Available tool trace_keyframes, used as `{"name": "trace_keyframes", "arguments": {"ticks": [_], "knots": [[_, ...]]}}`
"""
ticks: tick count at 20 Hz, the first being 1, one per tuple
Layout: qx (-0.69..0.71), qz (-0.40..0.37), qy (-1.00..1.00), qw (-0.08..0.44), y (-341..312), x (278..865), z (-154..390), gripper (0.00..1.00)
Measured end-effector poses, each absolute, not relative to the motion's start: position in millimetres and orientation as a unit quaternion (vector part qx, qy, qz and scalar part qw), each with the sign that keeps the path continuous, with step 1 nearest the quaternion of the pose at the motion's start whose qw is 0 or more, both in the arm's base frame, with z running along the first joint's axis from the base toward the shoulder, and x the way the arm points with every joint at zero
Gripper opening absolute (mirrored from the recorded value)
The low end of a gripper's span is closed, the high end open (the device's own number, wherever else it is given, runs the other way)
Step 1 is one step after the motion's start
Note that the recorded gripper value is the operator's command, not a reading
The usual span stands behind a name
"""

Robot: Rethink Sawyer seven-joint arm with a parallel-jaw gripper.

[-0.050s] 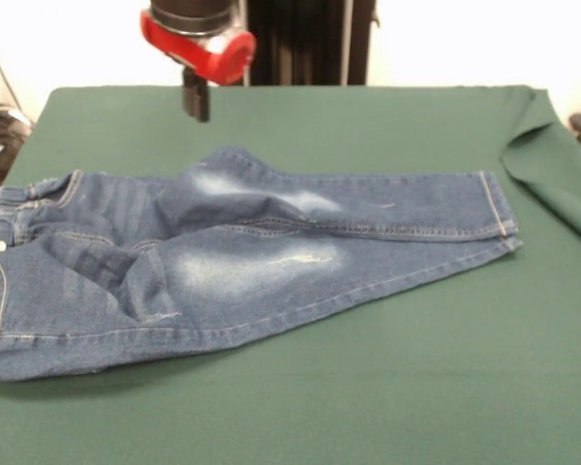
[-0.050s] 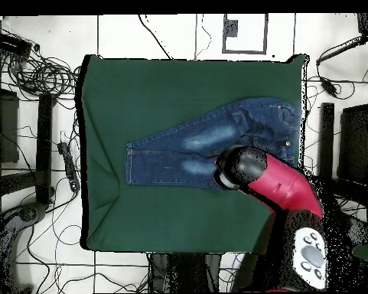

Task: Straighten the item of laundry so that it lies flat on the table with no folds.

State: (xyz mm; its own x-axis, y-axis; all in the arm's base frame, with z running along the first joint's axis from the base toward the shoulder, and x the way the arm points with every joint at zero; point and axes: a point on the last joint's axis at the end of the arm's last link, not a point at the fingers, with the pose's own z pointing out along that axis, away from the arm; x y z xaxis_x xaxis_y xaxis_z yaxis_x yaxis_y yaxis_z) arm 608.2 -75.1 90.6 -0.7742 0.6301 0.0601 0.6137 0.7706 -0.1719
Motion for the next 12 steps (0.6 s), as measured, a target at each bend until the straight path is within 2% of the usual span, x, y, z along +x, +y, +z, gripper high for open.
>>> {"name": "trace_keyframes", "arguments": {"ticks": [12], "knots": [[-0.398,0.067,-0.914,0.052,-15,616,86,0.0]]}}
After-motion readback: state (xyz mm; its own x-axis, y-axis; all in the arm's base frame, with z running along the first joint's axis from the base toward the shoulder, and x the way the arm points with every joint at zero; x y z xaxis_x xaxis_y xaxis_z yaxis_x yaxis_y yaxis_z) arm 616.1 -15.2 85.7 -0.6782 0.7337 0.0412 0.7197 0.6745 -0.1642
